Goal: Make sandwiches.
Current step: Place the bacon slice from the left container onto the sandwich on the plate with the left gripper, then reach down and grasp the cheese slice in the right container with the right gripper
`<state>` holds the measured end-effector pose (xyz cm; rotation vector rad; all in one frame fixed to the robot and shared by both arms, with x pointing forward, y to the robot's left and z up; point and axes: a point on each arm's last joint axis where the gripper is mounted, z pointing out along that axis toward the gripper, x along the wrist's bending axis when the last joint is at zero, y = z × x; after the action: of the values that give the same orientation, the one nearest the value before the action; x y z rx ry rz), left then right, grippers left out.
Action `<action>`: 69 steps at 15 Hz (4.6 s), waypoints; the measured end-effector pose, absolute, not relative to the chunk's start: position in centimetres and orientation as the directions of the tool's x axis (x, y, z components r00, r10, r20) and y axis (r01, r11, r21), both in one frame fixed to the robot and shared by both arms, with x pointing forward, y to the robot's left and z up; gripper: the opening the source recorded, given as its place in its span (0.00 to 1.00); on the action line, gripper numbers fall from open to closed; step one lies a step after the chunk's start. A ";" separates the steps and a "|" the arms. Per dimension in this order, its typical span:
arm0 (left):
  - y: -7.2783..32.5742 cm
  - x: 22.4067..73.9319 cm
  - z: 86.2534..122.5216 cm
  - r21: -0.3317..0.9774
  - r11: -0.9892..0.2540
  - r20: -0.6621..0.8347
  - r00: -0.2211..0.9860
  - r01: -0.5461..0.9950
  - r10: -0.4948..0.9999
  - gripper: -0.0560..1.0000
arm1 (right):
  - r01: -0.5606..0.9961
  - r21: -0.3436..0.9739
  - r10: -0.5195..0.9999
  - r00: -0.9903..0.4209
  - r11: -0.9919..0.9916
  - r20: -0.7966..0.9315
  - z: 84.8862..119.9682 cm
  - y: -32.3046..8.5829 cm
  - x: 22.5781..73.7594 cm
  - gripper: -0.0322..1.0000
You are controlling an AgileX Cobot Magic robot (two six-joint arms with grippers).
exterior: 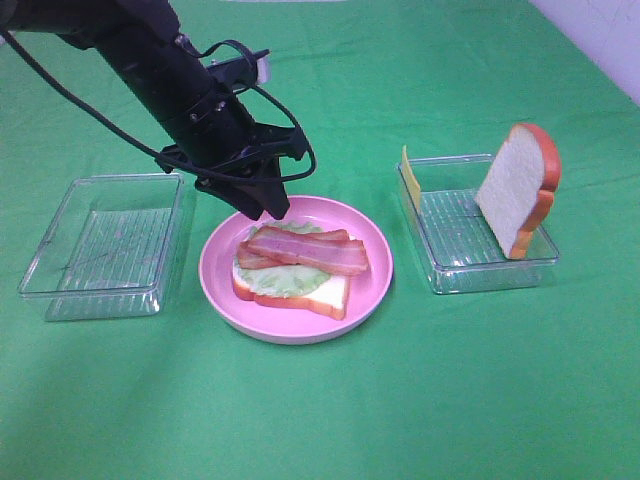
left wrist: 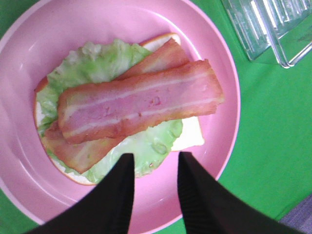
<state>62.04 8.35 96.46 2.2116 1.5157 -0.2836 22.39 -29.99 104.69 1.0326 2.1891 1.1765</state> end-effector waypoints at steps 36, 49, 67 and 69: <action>27.1 30.7 112.5 0.647 -0.270 -0.032 0.379 0.713 0.925 0.65 | 0.403 0.843 0.783 -0.621 0.357 -0.035 104.7 -30.0 22.4 0.76; 30.6 23.3 105.4 0.888 -0.151 -0.035 0.390 0.435 0.920 0.65 | 0.543 0.829 0.900 -0.417 0.135 0.126 106.8 -26.9 29.2 0.68; 30.5 23.5 105.3 0.893 -0.149 -0.033 0.392 0.424 0.919 0.65 | 0.915 0.330 0.961 -0.268 0.233 0.064 109.0 -10.3 55.5 0.60; 30.5 23.5 105.3 0.893 -0.149 -0.033 0.392 0.424 0.919 0.65 | 0.929 0.285 0.963 -0.263 0.237 0.057 108.6 -9.4 56.9 0.60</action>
<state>23.49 30.50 105.29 1.7470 1.1795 0.6885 56.91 -9.37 108.56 1.8214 2.3646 0.3971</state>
